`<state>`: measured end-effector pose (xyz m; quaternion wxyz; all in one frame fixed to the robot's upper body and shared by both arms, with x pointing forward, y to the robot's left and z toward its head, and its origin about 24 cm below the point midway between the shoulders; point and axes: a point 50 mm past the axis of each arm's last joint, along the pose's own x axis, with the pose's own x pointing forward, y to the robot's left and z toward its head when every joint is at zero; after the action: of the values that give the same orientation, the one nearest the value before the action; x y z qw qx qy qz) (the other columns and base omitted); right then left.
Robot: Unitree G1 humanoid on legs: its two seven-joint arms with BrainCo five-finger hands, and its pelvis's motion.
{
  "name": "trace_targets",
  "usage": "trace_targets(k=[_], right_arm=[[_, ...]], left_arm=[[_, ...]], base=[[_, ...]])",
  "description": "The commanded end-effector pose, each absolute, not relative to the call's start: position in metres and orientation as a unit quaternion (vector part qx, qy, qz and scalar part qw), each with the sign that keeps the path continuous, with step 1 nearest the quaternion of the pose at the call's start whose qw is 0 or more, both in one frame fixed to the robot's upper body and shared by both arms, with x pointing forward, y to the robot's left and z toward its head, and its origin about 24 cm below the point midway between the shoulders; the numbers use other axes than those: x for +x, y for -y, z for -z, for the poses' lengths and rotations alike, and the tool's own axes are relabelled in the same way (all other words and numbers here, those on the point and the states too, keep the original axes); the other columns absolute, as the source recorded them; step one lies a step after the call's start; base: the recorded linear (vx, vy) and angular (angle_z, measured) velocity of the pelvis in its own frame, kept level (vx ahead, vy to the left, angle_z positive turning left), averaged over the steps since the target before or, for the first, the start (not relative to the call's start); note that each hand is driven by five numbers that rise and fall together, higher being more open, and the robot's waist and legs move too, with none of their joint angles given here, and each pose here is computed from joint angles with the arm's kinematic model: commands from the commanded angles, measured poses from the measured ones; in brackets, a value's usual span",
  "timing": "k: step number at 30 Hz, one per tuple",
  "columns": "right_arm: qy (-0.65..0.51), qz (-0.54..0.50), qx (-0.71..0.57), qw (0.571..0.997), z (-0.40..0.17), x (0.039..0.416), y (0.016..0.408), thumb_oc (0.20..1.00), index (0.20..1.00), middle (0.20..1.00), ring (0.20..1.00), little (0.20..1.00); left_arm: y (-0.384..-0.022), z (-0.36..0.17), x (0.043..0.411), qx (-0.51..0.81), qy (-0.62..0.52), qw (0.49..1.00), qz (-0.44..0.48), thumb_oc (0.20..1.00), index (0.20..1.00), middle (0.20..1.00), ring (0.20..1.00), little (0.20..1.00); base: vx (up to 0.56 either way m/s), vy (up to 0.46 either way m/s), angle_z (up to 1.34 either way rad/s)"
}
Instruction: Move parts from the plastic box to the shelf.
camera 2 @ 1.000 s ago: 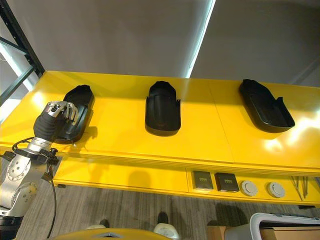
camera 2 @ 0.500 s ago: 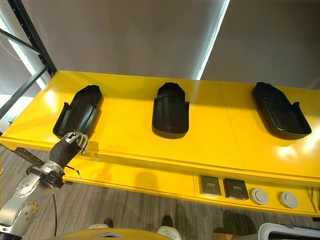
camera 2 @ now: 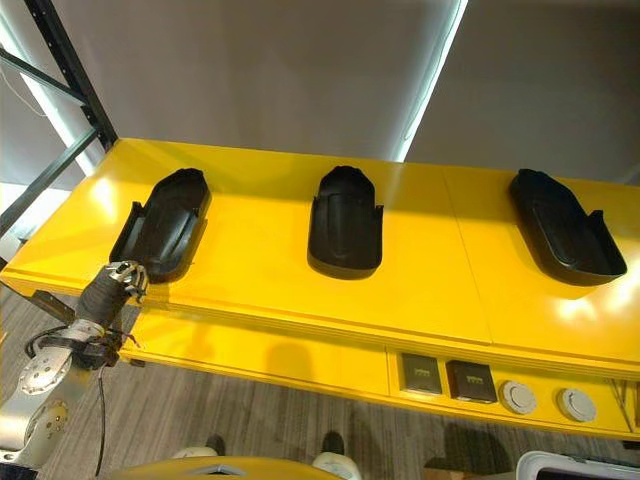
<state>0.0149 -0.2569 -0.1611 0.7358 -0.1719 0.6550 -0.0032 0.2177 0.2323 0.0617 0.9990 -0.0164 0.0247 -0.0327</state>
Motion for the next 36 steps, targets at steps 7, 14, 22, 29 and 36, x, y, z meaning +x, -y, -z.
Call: trace_targets(k=[7,14,22,29,36], right_arm=[[-0.653,-0.01,-0.183,0.735,0.162,0.024,0.256,1.0,1.0,1.0,1.0,1.0],[-0.648,-0.016,-0.191,0.737,0.16,0.027,0.257,1.0,1.0,1.0,1.0,1.0],[-0.646,-0.021,-0.198,0.737,0.16,0.031,0.258,1.0,1.0,1.0,1.0,1.0],[-0.649,-0.026,-0.2,0.734,0.16,0.027,0.258,1.0,1.0,1.0,1.0,1.0],[-0.652,-0.033,-0.205,0.729,0.16,0.024,0.26,1.0,1.0,1.0,1.0,1.0]], left_arm=[[-0.24,-0.077,0.239,0.023,0.021,0.999,-0.013,0.2,0.2,0.2,0.2,0.2],[-0.241,-0.065,0.239,0.016,0.002,0.999,-0.034,0.2,0.2,0.2,0.2,0.2],[-0.242,-0.073,0.247,0.029,0.031,0.998,-0.051,0.2,0.2,0.2,0.2,0.2],[-0.243,-0.086,0.251,0.036,0.062,0.996,-0.052,0.2,0.2,0.2,0.2,0.2],[-0.246,-0.082,0.258,0.016,0.039,0.997,-0.068,0.2,0.2,0.2,0.2,0.2]], base=[[0.0,0.0,0.0],[0.0,-0.002,-0.02],[0.0,0.0,0.0],[0.0,0.0,0.0],[0.02,0.004,-0.05]])
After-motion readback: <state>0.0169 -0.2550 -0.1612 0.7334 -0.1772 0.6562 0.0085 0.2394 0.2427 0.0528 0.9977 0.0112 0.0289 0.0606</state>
